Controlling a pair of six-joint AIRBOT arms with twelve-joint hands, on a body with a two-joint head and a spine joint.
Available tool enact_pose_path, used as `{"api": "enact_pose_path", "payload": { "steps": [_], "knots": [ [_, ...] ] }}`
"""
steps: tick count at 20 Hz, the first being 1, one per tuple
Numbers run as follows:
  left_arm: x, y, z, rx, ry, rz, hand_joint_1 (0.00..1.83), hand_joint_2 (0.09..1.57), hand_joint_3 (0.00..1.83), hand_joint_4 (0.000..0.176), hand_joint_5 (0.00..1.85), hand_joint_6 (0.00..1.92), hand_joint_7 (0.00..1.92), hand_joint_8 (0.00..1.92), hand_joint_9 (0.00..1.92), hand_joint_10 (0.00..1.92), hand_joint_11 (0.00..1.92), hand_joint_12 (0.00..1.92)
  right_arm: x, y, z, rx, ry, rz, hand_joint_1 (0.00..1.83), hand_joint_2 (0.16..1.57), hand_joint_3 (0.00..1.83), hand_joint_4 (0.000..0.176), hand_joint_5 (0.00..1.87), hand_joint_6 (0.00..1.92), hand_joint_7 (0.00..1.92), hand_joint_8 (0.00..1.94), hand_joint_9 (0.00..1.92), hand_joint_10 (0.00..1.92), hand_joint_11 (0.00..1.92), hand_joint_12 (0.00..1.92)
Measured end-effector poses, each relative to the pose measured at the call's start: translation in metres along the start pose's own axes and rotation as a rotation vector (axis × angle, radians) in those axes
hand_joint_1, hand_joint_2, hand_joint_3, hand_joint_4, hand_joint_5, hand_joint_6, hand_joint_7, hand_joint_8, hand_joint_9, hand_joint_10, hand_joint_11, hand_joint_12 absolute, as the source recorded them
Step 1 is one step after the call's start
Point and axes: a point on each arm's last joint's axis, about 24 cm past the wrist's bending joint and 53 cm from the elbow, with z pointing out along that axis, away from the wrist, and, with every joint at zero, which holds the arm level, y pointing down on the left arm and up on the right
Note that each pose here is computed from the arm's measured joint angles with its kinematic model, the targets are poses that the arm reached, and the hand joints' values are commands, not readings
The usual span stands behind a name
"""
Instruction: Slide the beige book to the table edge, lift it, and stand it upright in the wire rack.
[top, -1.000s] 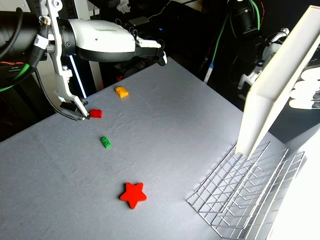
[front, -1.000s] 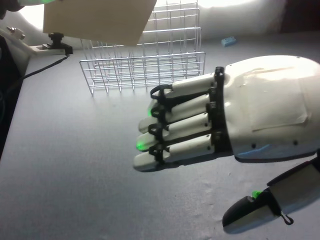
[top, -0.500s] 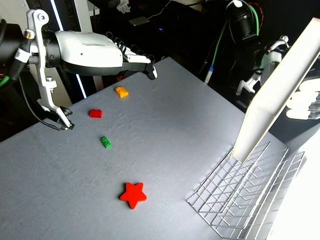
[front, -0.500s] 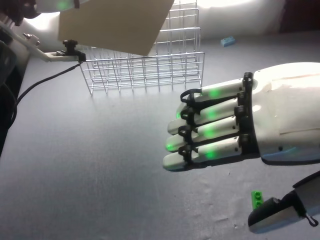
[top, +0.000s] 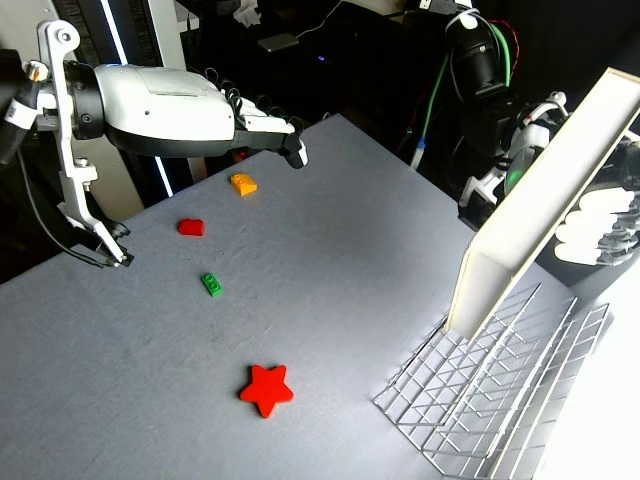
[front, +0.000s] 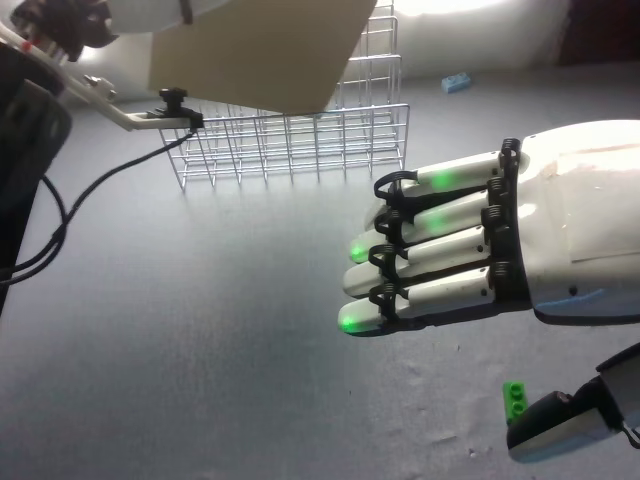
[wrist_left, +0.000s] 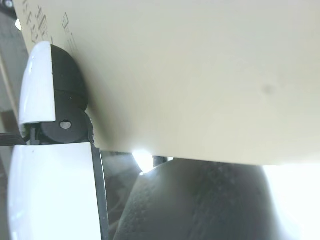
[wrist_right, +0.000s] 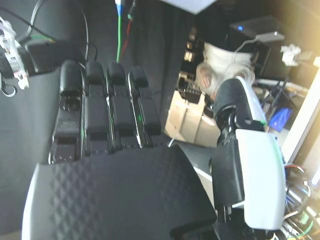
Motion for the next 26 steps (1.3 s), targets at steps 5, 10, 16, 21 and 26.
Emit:
{"api": "enact_pose_path", "payload": {
  "steps": [5, 10, 16, 21, 26],
  "knots": [
    [0.002, 0.011, 0.003, 0.002, -0.016, -0.029, 1.35, 1.19, 0.0, 0.0, 0.77, 1.22, 0.8, 1.29, 0.82, 1.38, 0.71, 1.38, 0.0, 0.0, 0.0, -0.001, 0.0, 0.001, 0.21, 1.14, 0.0, 0.0, 0.27, 0.01, 0.29, 0.01, 0.3, 0.01, 0.0, 0.84],
    [0.005, 0.029, 0.009, 0.0, -0.031, -0.048, 1.34, 1.19, 0.0, 0.0, 0.75, 1.23, 0.8, 1.28, 0.84, 1.38, 0.74, 1.37, 0.002, 0.0, 0.0, -0.001, 0.004, 0.003, 0.21, 1.14, 0.0, 0.0, 0.26, 0.0, 0.28, 0.0, 0.29, 0.0, 0.0, 0.8],
    [-0.006, 0.032, 0.013, 0.024, -0.071, -0.055, 1.35, 1.21, 0.0, 0.0, 0.73, 1.26, 0.77, 1.33, 0.8, 1.43, 0.72, 1.39, 0.003, 0.002, 0.001, -0.006, 0.006, 0.006, 0.16, 1.14, 0.0, 0.0, 0.27, 0.0, 0.3, 0.0, 0.31, 0.0, 0.0, 0.86],
    [-0.015, 0.046, 0.007, 0.015, -0.108, -0.072, 1.35, 1.2, 0.0, 0.0, 0.75, 1.24, 0.78, 1.3, 0.81, 1.42, 0.73, 1.39, 0.003, 0.003, 0.002, -0.009, 0.007, 0.004, 0.21, 1.13, 0.0, 0.0, 0.29, 0.0, 0.3, 0.0, 0.31, 0.0, 0.0, 0.84],
    [-0.031, 0.049, 0.004, 0.033, -0.171, -0.095, 1.35, 1.2, 0.0, 0.0, 0.75, 1.23, 0.79, 1.3, 0.79, 1.44, 0.7, 1.38, 0.003, 0.003, 0.002, -0.009, 0.007, 0.004, 0.2, 1.14, 0.0, 0.0, 0.27, 0.0, 0.29, 0.0, 0.3, 0.0, 0.0, 0.83]
  ]
}}
